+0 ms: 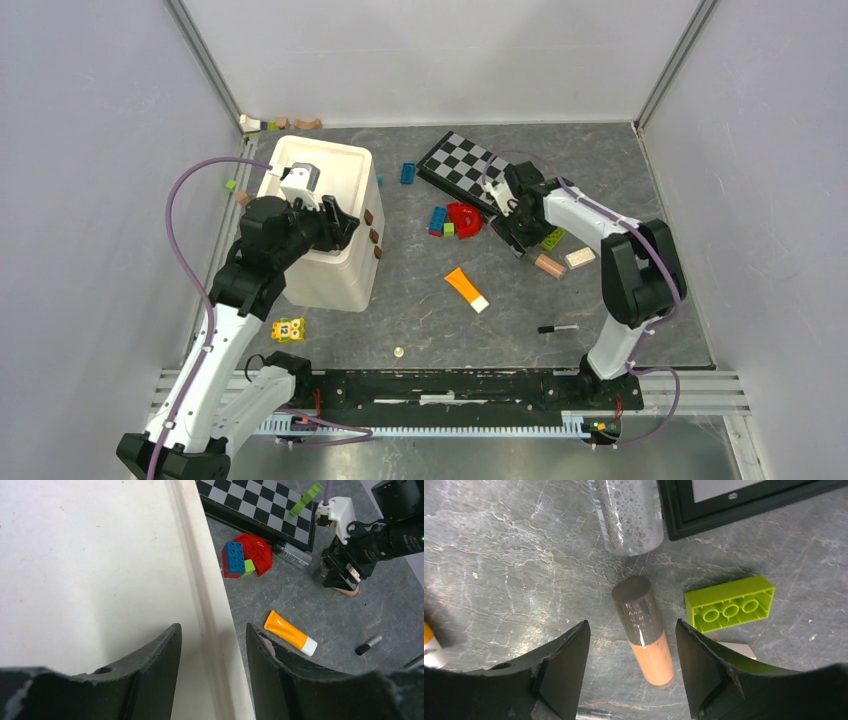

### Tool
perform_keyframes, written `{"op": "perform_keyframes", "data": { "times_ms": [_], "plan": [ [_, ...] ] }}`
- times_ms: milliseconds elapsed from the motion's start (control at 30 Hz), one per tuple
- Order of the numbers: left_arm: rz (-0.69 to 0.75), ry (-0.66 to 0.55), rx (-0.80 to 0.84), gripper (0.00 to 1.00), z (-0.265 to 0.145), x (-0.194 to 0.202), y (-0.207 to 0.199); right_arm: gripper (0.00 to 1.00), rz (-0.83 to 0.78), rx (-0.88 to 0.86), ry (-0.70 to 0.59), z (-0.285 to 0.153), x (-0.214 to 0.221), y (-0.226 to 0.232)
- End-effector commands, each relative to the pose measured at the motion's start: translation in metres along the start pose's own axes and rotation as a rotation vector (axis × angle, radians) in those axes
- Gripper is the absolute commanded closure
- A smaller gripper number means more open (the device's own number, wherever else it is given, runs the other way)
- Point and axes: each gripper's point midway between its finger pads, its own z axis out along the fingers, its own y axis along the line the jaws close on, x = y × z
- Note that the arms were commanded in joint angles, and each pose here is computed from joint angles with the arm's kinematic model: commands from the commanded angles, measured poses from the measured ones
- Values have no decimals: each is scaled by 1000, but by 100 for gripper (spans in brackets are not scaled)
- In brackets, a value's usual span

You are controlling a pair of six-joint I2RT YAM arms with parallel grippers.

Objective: Organize the makeup
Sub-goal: Move the makeup to the center of the board, then pick up the makeup from the center of the board.

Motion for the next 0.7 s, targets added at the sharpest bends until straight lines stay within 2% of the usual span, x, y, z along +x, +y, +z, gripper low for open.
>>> {"op": "perform_keyframes", "data": {
  "times_ms": [0, 233, 467, 667],
  "plan": [
    [-7, 51, -21, 42, 1, 14, 6, 31, -81, -56, 34, 7, -4, 2],
    [-8, 52, -21, 42, 1, 14, 6, 36, -113, -61, 109, 23, 5, -1],
    [-9, 55, -21, 42, 1, 14, 6, 48, -122, -102, 155, 28, 10, 1],
    [-9, 56, -22, 42, 2, 15, 7, 45, -116, -87, 225, 31, 22, -2]
  ]
}}
